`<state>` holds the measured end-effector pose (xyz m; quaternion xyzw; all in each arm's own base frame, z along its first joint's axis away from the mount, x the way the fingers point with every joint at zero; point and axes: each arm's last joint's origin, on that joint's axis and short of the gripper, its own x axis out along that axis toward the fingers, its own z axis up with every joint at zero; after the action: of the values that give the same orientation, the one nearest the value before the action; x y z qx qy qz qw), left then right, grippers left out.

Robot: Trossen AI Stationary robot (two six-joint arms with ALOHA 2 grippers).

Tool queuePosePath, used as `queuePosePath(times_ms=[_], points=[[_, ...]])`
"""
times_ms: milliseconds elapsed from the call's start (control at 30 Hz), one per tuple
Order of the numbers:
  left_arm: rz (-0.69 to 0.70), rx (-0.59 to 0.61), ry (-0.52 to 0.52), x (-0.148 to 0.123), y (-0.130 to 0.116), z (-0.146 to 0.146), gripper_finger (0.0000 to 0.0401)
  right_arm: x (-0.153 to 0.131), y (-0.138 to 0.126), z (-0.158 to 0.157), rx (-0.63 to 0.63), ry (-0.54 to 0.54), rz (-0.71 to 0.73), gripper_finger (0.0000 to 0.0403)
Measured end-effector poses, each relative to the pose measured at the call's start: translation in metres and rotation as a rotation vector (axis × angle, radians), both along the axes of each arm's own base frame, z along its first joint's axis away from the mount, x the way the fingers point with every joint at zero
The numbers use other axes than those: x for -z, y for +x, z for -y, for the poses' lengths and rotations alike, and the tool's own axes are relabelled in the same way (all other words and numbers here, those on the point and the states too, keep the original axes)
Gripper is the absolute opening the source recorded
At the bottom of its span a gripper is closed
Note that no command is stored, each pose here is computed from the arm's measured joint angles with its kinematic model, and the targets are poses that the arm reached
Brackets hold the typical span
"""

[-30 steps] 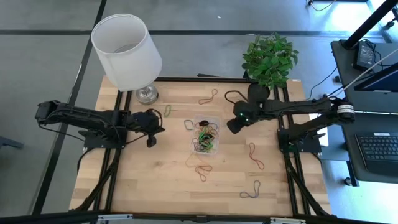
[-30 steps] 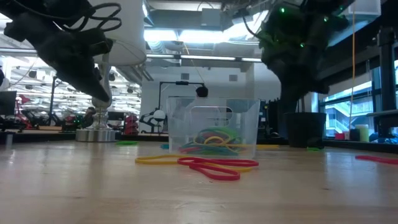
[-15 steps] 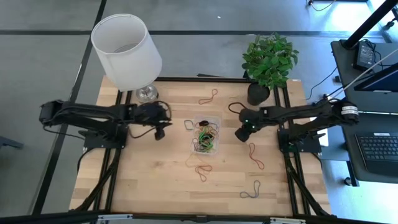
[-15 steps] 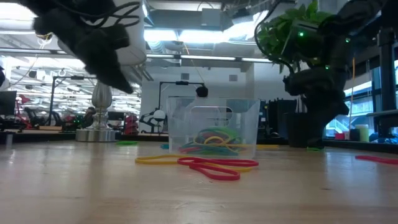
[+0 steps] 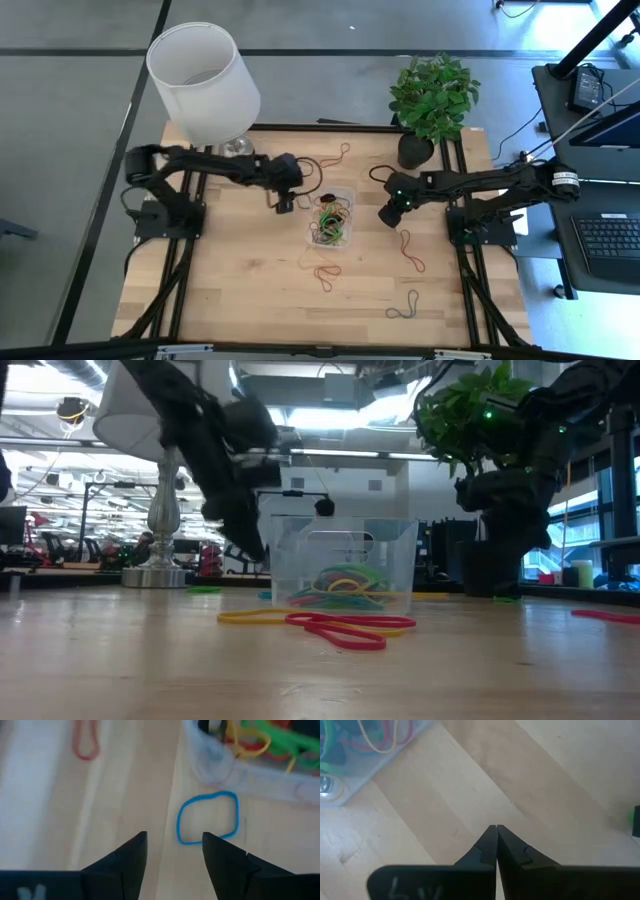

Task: Pick and place rubber bands into bin
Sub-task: Put the top blue rubber band into the bin

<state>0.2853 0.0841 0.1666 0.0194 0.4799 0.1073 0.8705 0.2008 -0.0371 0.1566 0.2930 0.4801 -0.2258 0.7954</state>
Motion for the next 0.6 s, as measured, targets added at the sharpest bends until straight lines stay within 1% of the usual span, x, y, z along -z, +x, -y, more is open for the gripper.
queuePosePath(times_ms=[100,200,300,367,467,600], points=[[-0.05,0.035,-0.043,0.018,0.009,-0.008,0.0186,0.0,0.0,0.0,-0.021,-0.009,0.0,0.0007],[-0.083,0.049,-0.045,0.031,0.018,-0.011,0.0186,0.0,0.0,0.0,-0.043,-0.019,-0.002,0.0007],[-0.096,0.062,-0.042,0.039,0.026,-0.013,0.0184,0.0,0.0,0.0,-0.059,-0.026,-0.004,0.0007],[-0.097,0.067,-0.051,0.042,0.03,-0.013,0.0172,0.0,0.0,0.0,-0.064,-0.029,-0.004,0.0007],[-0.122,0.08,-0.068,0.046,0.032,-0.011,0.0129,0.0,0.0,0.0,-0.066,-0.03,-0.004,0.0007],[-0.155,0.091,-0.073,0.045,0.029,-0.005,0.0028,0.0,0.0,0.0,-0.068,-0.031,-0.004,0.0007]])
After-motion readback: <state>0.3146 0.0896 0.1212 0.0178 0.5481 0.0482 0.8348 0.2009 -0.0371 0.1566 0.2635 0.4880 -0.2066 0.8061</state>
